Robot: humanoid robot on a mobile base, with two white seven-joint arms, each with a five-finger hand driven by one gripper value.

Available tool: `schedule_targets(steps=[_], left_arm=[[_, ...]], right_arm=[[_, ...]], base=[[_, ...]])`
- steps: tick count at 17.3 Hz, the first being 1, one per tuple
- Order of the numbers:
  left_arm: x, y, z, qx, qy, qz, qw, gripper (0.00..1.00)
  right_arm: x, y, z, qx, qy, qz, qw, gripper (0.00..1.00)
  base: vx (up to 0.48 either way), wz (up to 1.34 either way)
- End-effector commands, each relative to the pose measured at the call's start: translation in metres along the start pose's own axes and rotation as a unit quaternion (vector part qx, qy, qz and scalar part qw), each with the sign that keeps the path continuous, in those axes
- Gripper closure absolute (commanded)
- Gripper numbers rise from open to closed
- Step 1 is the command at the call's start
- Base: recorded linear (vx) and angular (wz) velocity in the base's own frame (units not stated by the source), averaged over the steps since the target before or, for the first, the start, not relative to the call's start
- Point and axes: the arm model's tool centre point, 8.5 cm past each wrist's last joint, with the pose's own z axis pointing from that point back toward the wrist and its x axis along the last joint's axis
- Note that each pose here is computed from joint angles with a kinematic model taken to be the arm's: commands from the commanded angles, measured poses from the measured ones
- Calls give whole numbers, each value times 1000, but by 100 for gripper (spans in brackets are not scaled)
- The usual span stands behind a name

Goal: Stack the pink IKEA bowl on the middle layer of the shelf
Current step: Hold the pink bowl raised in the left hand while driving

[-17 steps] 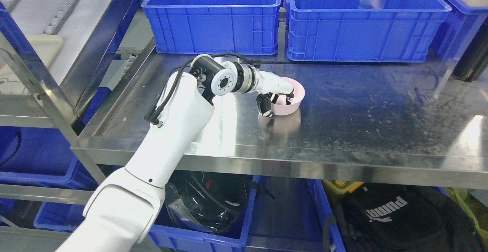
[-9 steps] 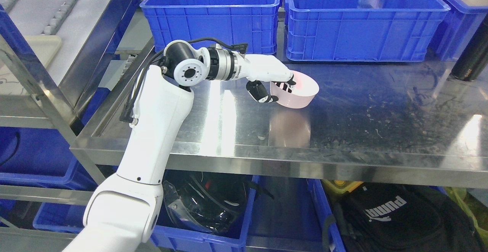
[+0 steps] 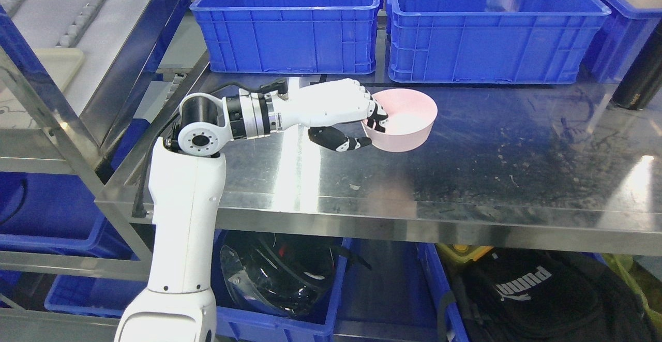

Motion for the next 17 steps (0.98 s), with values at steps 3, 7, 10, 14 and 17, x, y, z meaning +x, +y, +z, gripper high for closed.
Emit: schedule_targets(steps=[3,7,10,14,17], left_arm=[[15,-37,58,87,16,46,995,100],[18,-44,55,88,13,54,995,100],[18,-49,58,88,18,60,994,100],[17,-49,60,89,21,60,994,100],[16,-48,61,91,23,59,994,100]], right_arm=[[-9,-10,0,-8,3,1,1000,0],[-9,-10,0,-8,3,1,1000,0],[-9,-10,0,-8,3,1,1000,0],[-9,-10,0,-8,3,1,1000,0],[-9,-10,0,-8,3,1,1000,0]], base=[[0,0],[1,5],[11,285],[-17,891],[-46,1055]])
